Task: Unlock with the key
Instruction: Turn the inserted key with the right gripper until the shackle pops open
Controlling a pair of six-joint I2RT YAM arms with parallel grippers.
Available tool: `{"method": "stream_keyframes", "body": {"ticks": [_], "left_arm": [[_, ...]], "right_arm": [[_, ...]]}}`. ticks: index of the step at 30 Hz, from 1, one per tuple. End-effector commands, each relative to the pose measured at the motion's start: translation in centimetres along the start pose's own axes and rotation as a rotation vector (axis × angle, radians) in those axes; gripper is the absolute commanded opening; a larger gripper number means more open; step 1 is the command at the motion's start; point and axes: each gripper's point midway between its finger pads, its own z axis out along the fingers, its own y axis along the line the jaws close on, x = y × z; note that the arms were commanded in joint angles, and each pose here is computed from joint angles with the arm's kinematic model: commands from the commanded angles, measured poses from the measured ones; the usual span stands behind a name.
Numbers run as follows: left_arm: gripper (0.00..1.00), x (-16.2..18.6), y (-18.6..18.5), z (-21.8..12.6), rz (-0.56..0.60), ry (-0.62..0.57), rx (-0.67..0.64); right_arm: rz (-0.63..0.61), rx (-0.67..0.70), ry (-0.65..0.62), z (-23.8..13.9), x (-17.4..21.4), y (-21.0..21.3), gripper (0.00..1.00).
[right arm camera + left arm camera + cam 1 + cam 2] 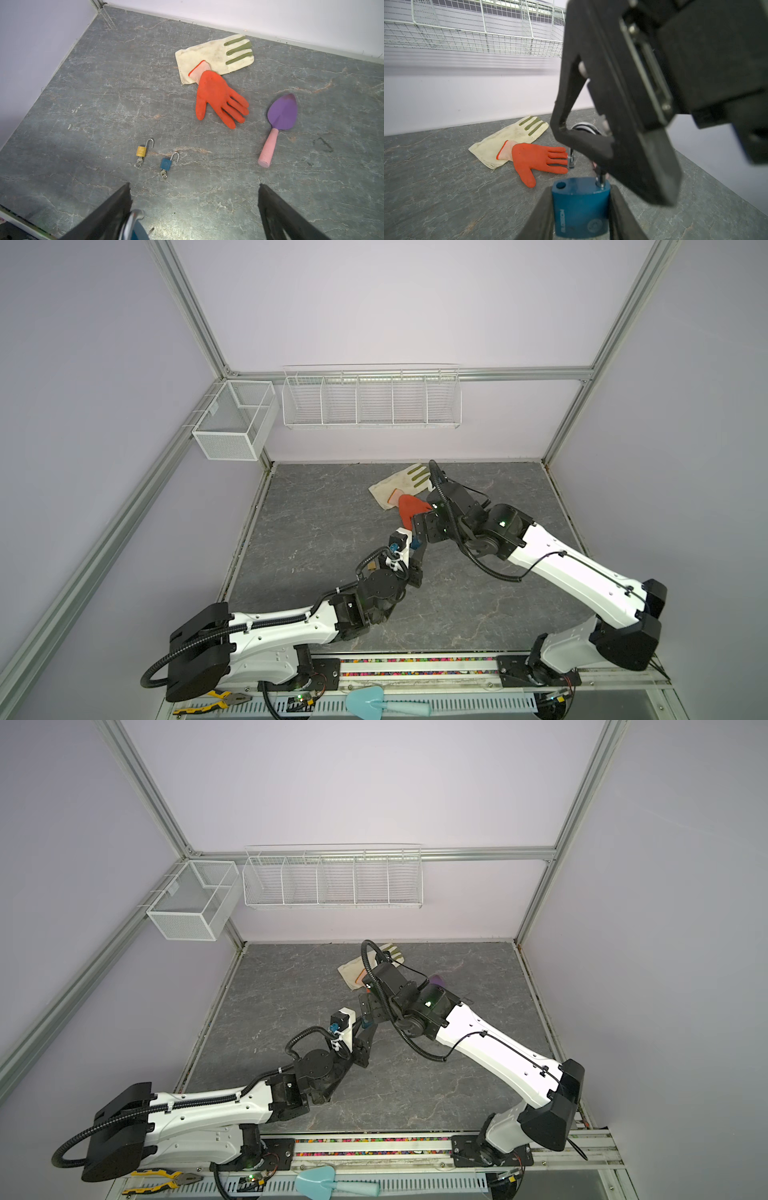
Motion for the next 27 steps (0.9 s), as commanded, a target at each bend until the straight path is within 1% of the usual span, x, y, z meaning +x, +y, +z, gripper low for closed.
{"method": "stream_keyframes", "body": {"ticks": [1, 8, 9, 15, 19, 21, 27], "left_arm": [[0.00, -1.3, 0.3, -0.1, -0.007, -0.051, -0.024], [0.00, -1.4, 0.1, -0.4, 0.020, -0.058, -0.010], [0.00, -1.4, -0.1, -0.5, 0.029, -0.060, 0.001], [0.00, -1.3, 0.0, -0.7, 0.049, -0.063, 0.006], [0.00, -1.2, 0.1, -0.9, 0.059, -0.068, 0.008], [0.00, -1.2, -0.3, -1.0, 0.066, -0.068, 0.040], [0.00, -1.3, -0.4, -1.2, 0.079, -0.070, 0.053]], "right_arm": [[-0.011, 0.049, 0.003, -0.2, -0.1, -0.6, 0.96], [-0.049, 0.059, 0.021, -0.4, -0.6, -0.4, 0.97], [-0.070, 0.068, 0.049, -0.4, -0.1, -0.6, 0.97], [-0.124, 0.082, 0.081, -0.5, -0.2, -0.7, 0.98], [-0.149, 0.077, 0.101, -0.6, -0.3, -0.8, 0.98], [-0.171, 0.067, 0.119, -0.6, -0.2, -0.6, 0.98], [-0.221, 0.056, 0.169, -0.3, 0.0, -0.2, 0.98]]}}
